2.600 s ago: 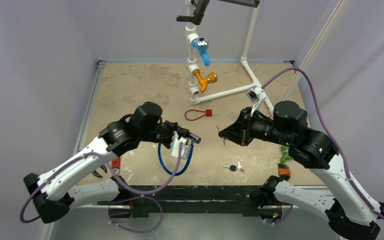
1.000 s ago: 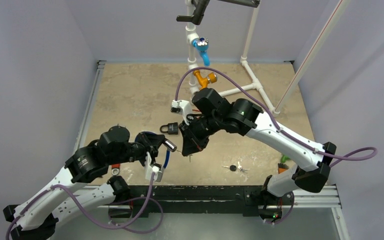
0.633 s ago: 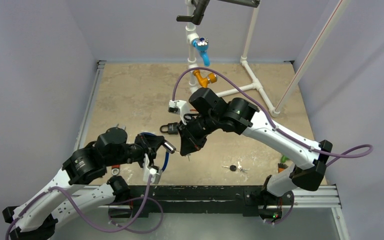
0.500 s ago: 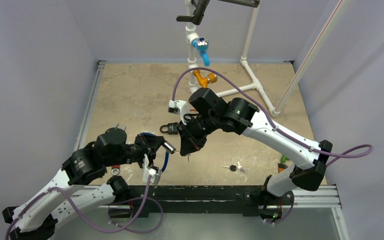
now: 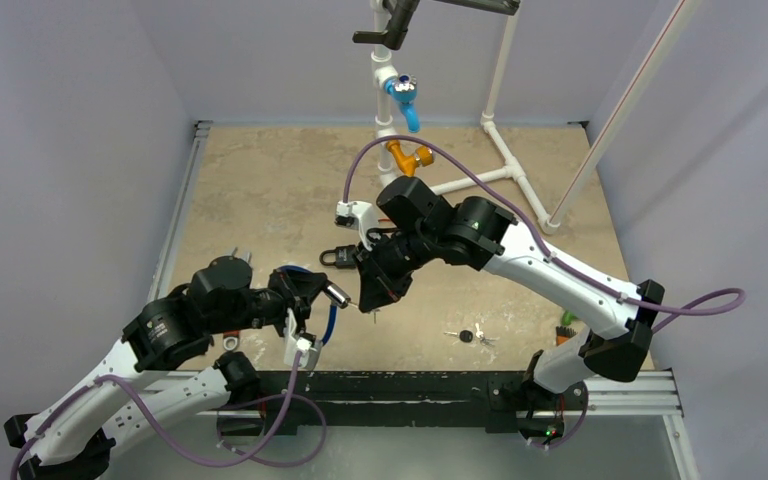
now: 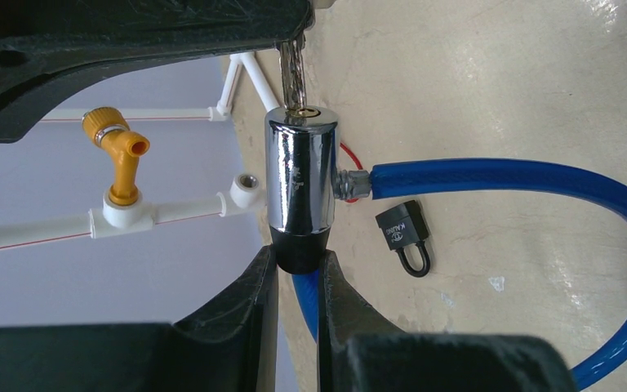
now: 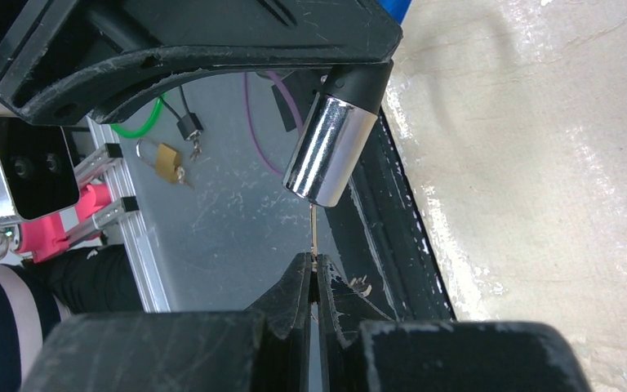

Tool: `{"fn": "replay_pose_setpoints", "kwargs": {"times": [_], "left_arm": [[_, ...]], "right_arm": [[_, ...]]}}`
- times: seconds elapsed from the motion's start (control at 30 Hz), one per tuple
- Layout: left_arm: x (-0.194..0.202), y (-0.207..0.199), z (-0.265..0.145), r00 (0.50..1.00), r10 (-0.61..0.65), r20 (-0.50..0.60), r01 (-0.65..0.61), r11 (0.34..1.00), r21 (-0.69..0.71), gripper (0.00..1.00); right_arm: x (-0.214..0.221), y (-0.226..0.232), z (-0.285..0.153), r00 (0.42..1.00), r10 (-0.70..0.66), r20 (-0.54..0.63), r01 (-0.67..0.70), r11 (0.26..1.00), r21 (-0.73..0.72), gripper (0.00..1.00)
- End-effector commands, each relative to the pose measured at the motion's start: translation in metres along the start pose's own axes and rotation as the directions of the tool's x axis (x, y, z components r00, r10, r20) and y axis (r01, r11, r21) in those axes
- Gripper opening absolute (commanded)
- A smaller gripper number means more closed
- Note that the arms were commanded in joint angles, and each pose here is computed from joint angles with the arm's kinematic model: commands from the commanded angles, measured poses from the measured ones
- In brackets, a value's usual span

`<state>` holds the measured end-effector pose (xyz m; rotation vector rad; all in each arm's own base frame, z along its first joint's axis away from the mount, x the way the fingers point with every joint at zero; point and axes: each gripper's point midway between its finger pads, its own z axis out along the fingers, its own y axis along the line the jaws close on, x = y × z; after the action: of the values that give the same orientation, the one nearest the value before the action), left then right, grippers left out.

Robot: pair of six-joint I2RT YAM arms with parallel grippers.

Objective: Unlock with the key

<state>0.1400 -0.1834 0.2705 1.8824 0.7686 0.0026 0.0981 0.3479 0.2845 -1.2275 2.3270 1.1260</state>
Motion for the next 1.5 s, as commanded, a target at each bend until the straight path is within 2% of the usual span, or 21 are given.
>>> {"fn": "replay_pose_setpoints", "kwargs": {"times": [0.0,0.83,1.47], "left_arm": [[-0.016,0.030,-0.011,0.997,0.053,0.050,-0.048,0.994,-0.103,0.00],[-0.017,0.027,-0.013,0.996,0.065,0.054,-0.059,0.993,-0.100,0.00],[-0.017,0.027,-0.014,0.996,0.075,0.052,-0.069,0.992,-0.104,0.00]], "right_arm": [[-0.012,0.006,-0.001,0.997,-0.038,0.061,0.039,0.999,-0.019,0.00],[-0.012,0.013,-0.005,0.995,-0.037,0.092,0.042,0.998,-0.054,0.00],[-0.013,0.007,-0.003,0.995,-0.034,0.095,0.037,0.999,-0.029,0.00]]}}
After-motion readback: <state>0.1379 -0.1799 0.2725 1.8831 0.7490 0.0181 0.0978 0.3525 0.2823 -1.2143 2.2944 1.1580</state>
